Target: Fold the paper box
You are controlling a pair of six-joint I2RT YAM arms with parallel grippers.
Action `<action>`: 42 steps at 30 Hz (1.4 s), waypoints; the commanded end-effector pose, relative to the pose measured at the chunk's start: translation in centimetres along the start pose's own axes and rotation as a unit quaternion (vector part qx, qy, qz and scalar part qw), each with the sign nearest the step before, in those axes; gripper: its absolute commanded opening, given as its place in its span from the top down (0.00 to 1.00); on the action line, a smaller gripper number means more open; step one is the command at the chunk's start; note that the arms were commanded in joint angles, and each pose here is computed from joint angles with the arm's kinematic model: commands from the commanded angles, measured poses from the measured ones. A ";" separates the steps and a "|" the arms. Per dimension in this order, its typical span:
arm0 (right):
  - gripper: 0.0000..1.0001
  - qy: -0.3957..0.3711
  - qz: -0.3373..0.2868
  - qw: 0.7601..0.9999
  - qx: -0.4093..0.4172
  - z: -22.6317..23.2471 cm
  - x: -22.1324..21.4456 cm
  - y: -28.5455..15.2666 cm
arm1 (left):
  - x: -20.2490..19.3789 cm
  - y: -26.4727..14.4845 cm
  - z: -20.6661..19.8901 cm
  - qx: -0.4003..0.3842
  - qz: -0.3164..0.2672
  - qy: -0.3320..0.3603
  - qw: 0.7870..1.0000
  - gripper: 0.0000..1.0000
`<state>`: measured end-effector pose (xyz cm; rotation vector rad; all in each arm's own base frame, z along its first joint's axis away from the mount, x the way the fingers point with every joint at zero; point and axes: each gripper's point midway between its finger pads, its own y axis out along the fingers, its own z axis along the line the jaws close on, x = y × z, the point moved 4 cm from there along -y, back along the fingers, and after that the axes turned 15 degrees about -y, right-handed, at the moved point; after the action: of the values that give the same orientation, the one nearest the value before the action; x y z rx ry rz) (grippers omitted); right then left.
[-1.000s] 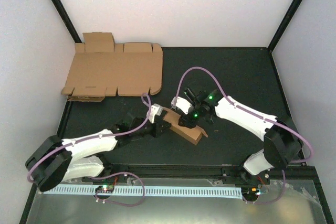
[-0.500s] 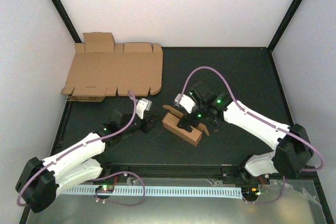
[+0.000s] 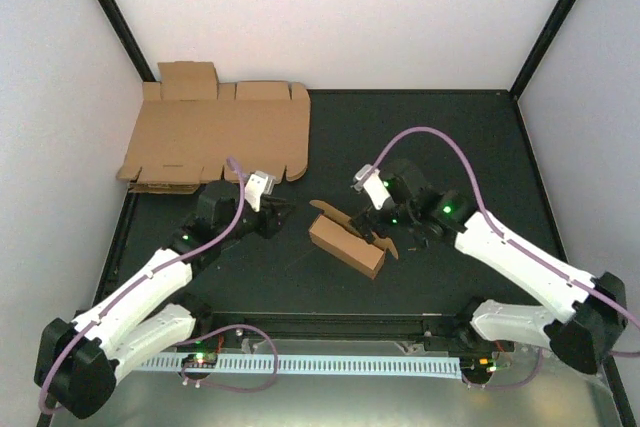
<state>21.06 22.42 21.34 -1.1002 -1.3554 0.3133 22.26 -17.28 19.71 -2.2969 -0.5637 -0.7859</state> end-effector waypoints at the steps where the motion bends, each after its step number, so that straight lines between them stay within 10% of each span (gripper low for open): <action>1: 0.01 0.116 -0.018 0.985 -0.125 -2.8 -0.6 -1.8 | 1.4 -0.5 -1.8 -0.041 -0.005 0.028 0.999 0.63; 13: 0.01 0.113 0.037 0.993 -0.003 0.4 -1.9 0.3 | 1.1 1.5 -0.8 -0.041 0.017 0.020 0.999 0.36; 42: 0.13 0.090 0.061 0.994 0.031 0.3 -0.4 3.5 | -5.2 6.3 1.5 -0.064 0.114 -0.102 0.986 0.48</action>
<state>22.53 23.44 18.02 -1.1828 -1.0955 0.2931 21.76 -20.76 11.93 -2.4721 -0.3132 -0.4675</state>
